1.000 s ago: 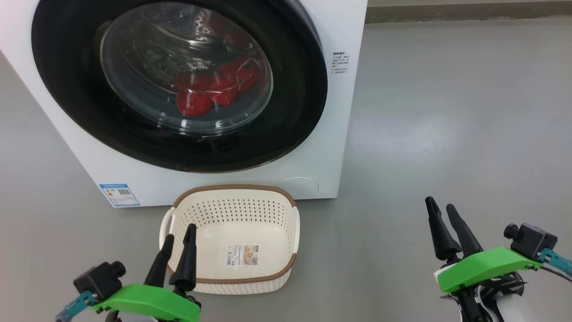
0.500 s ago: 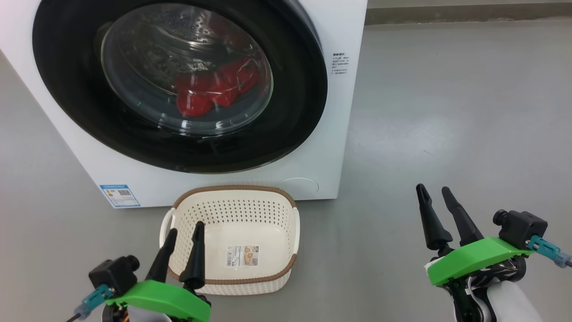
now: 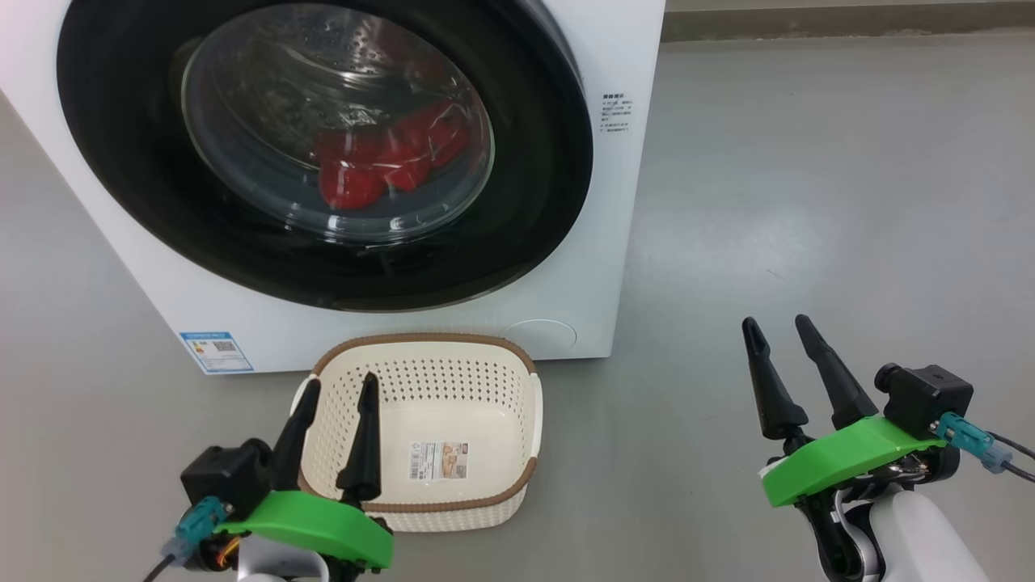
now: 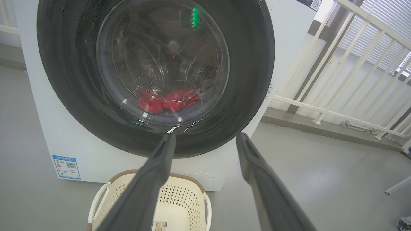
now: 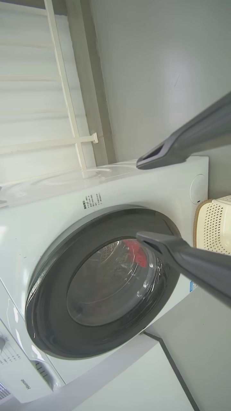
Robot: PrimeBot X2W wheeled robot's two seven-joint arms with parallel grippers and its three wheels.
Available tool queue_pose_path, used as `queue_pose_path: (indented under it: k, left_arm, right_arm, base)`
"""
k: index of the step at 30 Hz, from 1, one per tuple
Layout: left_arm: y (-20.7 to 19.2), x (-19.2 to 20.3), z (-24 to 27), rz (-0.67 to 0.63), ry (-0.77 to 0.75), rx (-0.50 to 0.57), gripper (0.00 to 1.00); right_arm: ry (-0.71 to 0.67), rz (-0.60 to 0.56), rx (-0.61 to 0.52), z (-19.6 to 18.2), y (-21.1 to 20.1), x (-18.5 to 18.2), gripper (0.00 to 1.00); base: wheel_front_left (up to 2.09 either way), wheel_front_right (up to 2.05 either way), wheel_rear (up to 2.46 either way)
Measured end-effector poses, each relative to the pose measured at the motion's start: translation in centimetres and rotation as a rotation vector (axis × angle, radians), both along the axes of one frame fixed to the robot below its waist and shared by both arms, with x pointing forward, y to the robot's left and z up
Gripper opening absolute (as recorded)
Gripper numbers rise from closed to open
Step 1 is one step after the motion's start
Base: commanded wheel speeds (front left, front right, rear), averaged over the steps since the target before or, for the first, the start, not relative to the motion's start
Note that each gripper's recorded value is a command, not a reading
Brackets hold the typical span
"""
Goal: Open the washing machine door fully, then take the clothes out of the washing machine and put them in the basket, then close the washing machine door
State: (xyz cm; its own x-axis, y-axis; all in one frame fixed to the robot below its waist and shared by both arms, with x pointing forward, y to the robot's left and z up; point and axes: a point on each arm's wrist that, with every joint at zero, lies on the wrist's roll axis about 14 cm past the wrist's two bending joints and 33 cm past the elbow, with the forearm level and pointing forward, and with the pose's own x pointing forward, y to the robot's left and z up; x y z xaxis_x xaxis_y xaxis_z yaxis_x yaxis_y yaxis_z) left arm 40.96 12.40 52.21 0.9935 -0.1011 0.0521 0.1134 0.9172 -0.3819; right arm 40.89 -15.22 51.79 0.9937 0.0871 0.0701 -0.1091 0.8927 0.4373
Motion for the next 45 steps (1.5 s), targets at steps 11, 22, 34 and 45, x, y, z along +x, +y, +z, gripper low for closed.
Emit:
queue_pose_path:
  k: [11,22,34,45]
  left_arm:
    - [-0.1,0.6,1.2,0.011,-0.064,0.111,1.00]
    - [-1.0,1.0,1.8,-0.001,-0.112,0.219,1.00]
    - [-1.0,1.3,1.9,0.001,-0.116,0.230,1.00]
    - [-0.9,1.4,1.4,0.008,-0.102,0.231,1.00]
  right_arm:
    - [-0.052,0.031,-0.128,1.0,1.0,0.7,1.00]
    - [-0.076,0.045,-0.255,0.8,1.2,0.7,1.00]
    - [-0.090,0.046,-0.280,1.2,1.1,1.2,1.00]
    - [-0.070,0.044,-0.259,0.6,1.0,1.4,1.00]
  base:
    - [0.00,0.00,0.00]
    - [0.00,0.00,0.00]
    - [0.00,0.00,0.00]
    - [0.00,0.00,0.00]
